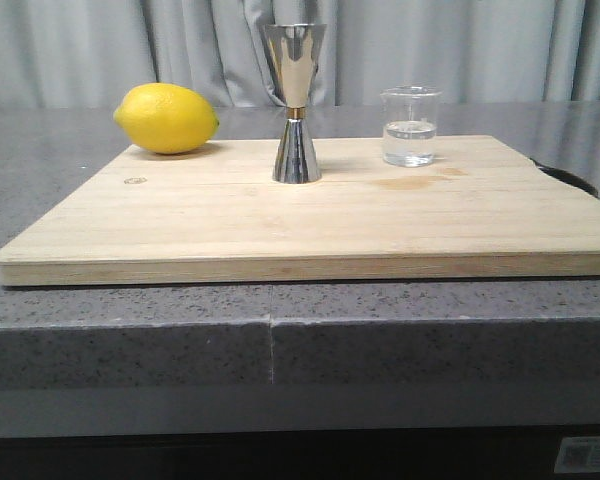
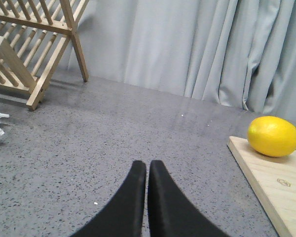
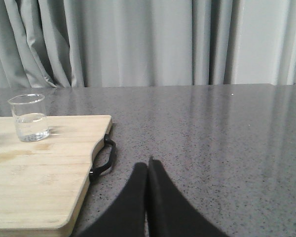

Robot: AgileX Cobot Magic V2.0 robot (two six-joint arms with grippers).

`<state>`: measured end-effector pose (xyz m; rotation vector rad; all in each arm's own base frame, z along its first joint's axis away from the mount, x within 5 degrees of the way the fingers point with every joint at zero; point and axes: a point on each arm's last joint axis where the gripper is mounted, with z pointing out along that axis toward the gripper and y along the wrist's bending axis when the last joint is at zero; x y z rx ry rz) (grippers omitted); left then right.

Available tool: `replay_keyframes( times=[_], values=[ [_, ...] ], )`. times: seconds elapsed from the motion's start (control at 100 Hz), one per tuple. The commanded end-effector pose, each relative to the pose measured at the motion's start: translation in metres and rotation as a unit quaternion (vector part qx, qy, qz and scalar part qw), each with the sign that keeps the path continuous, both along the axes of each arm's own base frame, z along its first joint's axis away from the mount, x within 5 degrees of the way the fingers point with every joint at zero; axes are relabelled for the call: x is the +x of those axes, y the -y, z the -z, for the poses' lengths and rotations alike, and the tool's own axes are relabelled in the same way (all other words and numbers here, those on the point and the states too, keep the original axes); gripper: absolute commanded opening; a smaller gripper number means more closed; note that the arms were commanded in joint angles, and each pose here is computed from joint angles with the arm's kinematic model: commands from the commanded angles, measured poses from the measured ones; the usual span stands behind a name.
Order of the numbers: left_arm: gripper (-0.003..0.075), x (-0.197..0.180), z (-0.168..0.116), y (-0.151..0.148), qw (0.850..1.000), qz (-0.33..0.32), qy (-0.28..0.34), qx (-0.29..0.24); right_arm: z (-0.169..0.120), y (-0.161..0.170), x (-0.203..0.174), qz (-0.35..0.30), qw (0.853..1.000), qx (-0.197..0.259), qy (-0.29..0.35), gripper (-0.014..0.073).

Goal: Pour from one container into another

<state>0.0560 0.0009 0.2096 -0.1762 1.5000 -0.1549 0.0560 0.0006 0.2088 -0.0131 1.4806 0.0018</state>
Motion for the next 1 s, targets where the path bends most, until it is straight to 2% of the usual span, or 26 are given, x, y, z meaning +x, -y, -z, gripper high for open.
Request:
replay_keyframes(
  times=[0.0,0.11,0.25,0.37,0.49,0.59,0.77,0.99],
  values=[
    [-0.0019,-0.001,0.001,-0.001,0.999,-0.005,0.038,-0.015,-0.008,0.000,-0.003,0.002,0.999,-0.001,0.051,-0.0072],
    [-0.0019,-0.001,0.001,-0.001,0.999,-0.005,0.038,-0.017,-0.008,0.000,-0.003,0.002,0.999,0.000,0.051,-0.0071],
    [-0.0019,-0.001,0.001,-0.002,0.998,-0.003,0.038,-0.046,-0.008,0.000,-0.003,0.002,0.999,0.002,0.051,-0.0071],
    [-0.0019,-0.001,-0.001,-0.001,0.998,-0.001,0.034,-0.051,-0.007,0.001,-0.002,0.001,0.999,0.025,0.048,-0.0071],
    [-0.0019,-0.004,-0.012,-0.001,0.998,0.003,0.046,-0.052,-0.011,0.000,-0.003,-0.002,0.999,0.041,0.019,-0.0071],
    [-0.0019,-0.008,-0.032,0.001,0.997,0.011,0.054,-0.049,-0.023,0.000,-0.004,-0.003,0.999,0.041,0.017,-0.0071],
    [-0.0019,-0.008,-0.069,0.005,0.999,0.031,0.018,-0.038,-0.057,0.000,0.002,-0.003,0.999,0.041,0.013,-0.0071],
    [-0.0019,0.004,-0.141,0.007,0.999,0.044,-0.003,-0.022,-0.114,0.000,0.026,-0.003,0.999,0.041,-0.013,-0.0071]
  ],
)
